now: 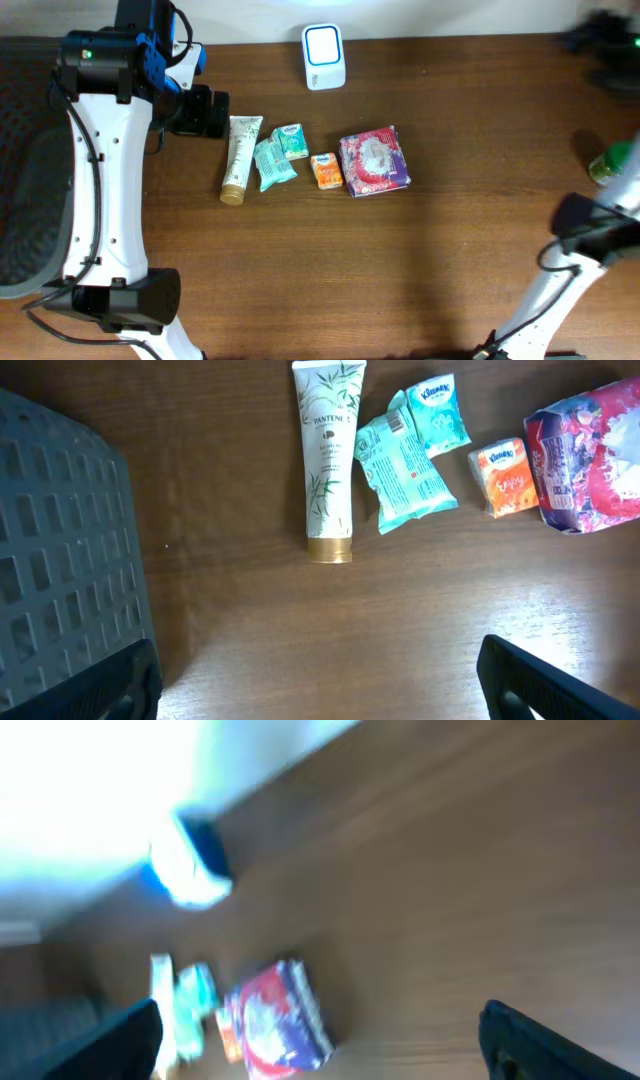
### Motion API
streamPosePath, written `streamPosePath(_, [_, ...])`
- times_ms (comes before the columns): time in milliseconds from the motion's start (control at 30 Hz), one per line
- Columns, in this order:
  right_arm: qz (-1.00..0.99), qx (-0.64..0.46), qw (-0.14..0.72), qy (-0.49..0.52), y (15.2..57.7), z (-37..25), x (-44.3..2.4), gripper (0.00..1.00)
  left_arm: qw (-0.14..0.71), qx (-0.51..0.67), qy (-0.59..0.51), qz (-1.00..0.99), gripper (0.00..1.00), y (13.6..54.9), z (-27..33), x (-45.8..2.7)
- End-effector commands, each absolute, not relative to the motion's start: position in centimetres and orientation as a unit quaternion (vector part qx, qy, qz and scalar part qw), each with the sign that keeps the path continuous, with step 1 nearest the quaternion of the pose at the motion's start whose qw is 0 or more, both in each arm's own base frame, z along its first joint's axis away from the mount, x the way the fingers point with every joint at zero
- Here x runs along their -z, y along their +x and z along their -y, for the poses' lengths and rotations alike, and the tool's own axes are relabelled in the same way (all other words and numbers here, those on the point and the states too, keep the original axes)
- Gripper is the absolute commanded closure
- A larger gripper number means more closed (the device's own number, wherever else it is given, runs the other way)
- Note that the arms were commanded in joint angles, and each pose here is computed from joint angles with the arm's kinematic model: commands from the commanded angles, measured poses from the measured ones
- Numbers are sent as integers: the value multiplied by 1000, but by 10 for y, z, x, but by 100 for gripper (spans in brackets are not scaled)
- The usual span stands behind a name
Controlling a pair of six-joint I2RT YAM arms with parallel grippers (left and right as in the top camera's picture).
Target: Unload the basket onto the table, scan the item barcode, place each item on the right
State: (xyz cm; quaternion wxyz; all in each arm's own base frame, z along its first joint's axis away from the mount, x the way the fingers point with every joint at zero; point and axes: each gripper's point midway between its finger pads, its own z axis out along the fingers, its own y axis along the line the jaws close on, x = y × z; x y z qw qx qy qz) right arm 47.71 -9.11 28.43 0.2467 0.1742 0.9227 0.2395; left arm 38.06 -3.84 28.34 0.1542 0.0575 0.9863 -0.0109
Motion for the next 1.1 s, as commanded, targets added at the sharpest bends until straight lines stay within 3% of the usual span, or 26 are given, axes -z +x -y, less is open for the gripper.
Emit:
streamPosePath(0, [-975, -161, 129, 82, 475, 13, -216, 1, 158, 7, 63, -985, 1, 379, 37, -286])
streamPosePath(100, [-989, -146, -5, 2, 449, -73, -127, 2, 158, 7, 63, -985, 1, 379, 37, -286])
streamPosePath(233, [-987, -135, -74, -38, 421, -98, -62, 1, 158, 7, 63, -985, 1, 379, 37, -286])
streamPosePath(367, [-972, -204, -84, -85, 411, -84, -65, 1, 158, 7, 63, -985, 1, 379, 37, -286])
streamPosePath(533, [-896, -415, -26, -155, 405, -100, -93, 1, 158, 7, 63, -985, 1, 379, 37, -286])
streamPosePath(633, [-881, -446, -20, -155, 401, -110, -85, 0, 158, 7, 63, -985, 1, 379, 37, -286])
streamPosePath(700, [-881, -446, -17, -157, 400, -111, -75, 17, 158, 7, 63, -985, 1, 379, 37, -286])
streamPosePath(733, [-881, -446, -16, -157, 400, -111, -69, 19, 158, 7, 63, -985, 1, 379, 37, -286])
streamPosePath(800, [-886, -442, -14, -139, 402, -111, -52, 18, 158, 7, 63, -985, 1, 379, 37, -286])
streamPosePath(833, [-889, -440, -14, -126, 404, -111, -46, 10, 158, 7, 63, -985, 1, 379, 37, -286])
streamPosePath(933, [-895, -435, -19, -94, 404, -111, -27, 8, 158, 7, 63, -985, 1, 379, 37, -286])
streamPosePath(1033, [-895, -436, -30, -93, 399, -114, -29, 21, 158, 7, 63, -985, 1, 379, 37, -286])
streamPosePath(1067, [-895, -436, -31, -92, 400, -114, -30, 43, 158, 7, 63, -985, 1, 379, 37, -286])
